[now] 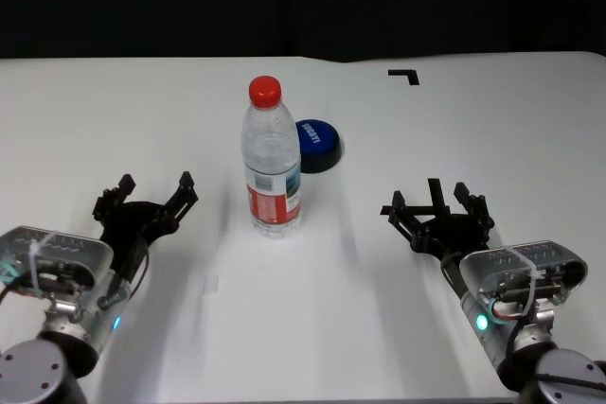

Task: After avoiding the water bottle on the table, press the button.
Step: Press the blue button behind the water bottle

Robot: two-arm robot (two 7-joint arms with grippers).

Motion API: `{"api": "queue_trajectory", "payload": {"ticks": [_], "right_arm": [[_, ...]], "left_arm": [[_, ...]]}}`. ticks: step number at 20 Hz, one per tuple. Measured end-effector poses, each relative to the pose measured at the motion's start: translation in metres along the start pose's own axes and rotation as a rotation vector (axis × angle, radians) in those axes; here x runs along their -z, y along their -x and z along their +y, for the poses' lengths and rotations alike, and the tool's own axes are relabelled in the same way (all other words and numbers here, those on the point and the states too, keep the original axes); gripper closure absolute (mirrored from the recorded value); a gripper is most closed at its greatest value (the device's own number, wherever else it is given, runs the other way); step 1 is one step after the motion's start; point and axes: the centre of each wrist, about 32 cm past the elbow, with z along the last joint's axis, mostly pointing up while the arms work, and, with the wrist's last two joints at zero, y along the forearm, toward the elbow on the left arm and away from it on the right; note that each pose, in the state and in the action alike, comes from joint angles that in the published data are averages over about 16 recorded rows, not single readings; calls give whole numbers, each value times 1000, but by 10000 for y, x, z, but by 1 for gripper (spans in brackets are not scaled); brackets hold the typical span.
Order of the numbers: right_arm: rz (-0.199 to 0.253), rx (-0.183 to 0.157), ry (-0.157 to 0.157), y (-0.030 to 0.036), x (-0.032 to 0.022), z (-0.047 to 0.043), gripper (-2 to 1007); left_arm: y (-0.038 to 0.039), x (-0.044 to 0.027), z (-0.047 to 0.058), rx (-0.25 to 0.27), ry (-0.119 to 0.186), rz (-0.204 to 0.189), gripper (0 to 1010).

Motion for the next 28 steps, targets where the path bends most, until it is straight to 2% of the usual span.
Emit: {"api": "queue_trajectory", "payload": {"ticks": [28], "right_arm": [[0, 0, 0, 0, 0, 0, 2]], "left_arm": [[0, 0, 0, 0, 0, 0, 7]]}}
